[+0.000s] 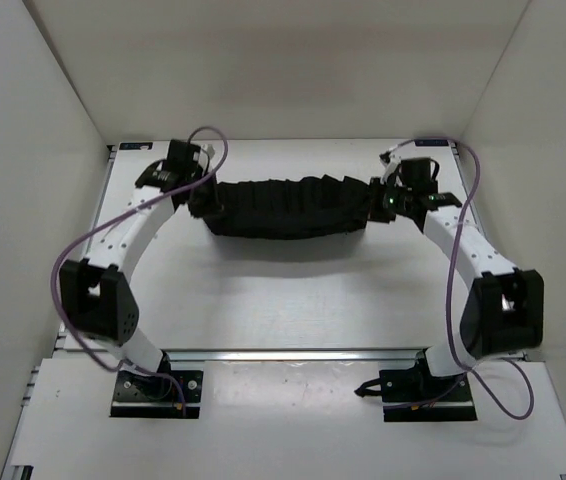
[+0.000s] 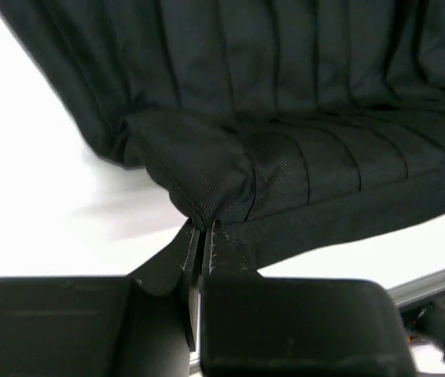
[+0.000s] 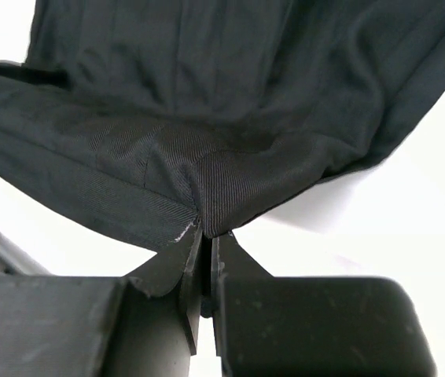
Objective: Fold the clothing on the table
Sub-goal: Fold the skirt
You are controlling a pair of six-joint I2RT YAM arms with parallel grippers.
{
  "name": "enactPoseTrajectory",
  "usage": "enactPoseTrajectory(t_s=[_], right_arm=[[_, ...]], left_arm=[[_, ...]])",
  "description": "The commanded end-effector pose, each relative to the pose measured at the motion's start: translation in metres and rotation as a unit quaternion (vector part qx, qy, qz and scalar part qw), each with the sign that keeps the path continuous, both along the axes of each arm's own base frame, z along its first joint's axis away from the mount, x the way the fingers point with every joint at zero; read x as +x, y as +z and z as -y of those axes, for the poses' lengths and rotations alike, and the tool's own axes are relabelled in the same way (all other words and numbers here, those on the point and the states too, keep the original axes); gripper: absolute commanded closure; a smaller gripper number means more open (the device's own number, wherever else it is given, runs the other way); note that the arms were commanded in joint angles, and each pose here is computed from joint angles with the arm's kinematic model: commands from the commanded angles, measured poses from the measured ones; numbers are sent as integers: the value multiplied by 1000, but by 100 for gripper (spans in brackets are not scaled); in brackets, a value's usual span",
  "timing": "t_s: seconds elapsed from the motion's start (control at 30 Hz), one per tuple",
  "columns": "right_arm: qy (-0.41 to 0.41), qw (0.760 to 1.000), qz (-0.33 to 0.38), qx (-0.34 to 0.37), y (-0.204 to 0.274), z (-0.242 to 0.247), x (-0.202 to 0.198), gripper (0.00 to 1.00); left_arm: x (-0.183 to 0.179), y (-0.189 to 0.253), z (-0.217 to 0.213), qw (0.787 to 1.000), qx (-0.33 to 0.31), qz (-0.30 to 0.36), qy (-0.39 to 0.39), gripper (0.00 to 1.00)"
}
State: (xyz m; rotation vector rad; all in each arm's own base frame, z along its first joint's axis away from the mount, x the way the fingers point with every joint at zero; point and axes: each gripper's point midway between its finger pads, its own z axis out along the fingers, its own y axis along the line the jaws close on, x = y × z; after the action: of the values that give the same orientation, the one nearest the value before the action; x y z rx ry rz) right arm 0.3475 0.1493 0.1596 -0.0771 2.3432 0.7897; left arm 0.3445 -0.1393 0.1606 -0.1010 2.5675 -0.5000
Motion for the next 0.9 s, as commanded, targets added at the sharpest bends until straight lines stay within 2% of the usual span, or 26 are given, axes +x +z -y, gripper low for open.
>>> enactPoseTrajectory(t_s=[0.0, 0.03, 0.1, 0.13, 0.17, 0.27, 0.3, 0.33, 0.37, 0.4, 0.43, 0.47, 0.5, 0.53, 0.57, 0.63, 0.67, 0.77, 0.8, 0.87], right_arm=[[-22, 989, 144, -41, 83, 25, 82, 100], [-24, 991, 121, -45, 75, 29, 93, 100], [-36, 982, 179, -44, 140, 35, 126, 100], [-36, 980, 191, -47, 148, 35, 135, 100], [-46, 972, 223, -54, 175, 38, 142, 100], [-70, 959, 260, -87, 200, 46, 140, 100], [-80, 959, 252, -97, 191, 50, 136, 100], [-78, 967, 220, -101, 161, 51, 131, 100], [-84, 967, 221, -100, 162, 56, 122, 100], [-87, 974, 187, -97, 132, 60, 107, 100], [-86, 979, 158, -94, 103, 62, 90, 100], [-83, 982, 147, -89, 93, 61, 78, 100], [-84, 985, 122, -88, 68, 62, 56, 100], [-79, 990, 79, -88, 31, 58, 34, 100], [-74, 989, 90, -86, 34, 53, 18, 100], [-68, 994, 31, -84, -8, 47, -32, 100], [-64, 994, 45, -73, 2, 43, -42, 100], [-40, 998, 2, -47, -23, 19, -100, 100], [-39, 998, 21, -36, -11, 16, -107, 100], [-39, 999, 8, -18, -13, 9, -124, 100]], left_arm=[[76, 69, -7, 994, 26, 105, -3, 100], [89, 55, -8, 997, 32, 77, -8, 100], [136, 111, 1, 990, 22, 136, -3, 100], [145, 143, 0, 985, 22, 174, 7, 100], [150, 153, 3, 981, 26, 192, 10, 100], [141, 166, 0, 974, 39, 223, 23, 100], [131, 157, -3, 974, 46, 221, 21, 100], [120, 121, -6, 981, 63, 184, 18, 100], [103, 102, -11, 985, 62, 163, 19, 100], [92, 105, -13, 984, 54, 171, 19, 100], [72, 85, -15, 988, 44, 150, 16, 100], [51, 48, -16, 993, 47, 107, 11, 100], [39, 54, -18, 991, 44, 122, 15, 100], [15, 34, -20, 994, 48, 100, 15, 100], [-5, 12, -17, 996, 53, 74, 8, 100], [-37, 6, -12, 996, 51, 69, -3, 100], [-56, -9, -7, 998, 53, 44, -11, 100], [-98, -10, -4, 999, 42, 32, -14, 100], [-109, -14, -5, 999, 35, 15, -12, 100], [-123, -12, -18, 999, 33, 8, 6, 100]])
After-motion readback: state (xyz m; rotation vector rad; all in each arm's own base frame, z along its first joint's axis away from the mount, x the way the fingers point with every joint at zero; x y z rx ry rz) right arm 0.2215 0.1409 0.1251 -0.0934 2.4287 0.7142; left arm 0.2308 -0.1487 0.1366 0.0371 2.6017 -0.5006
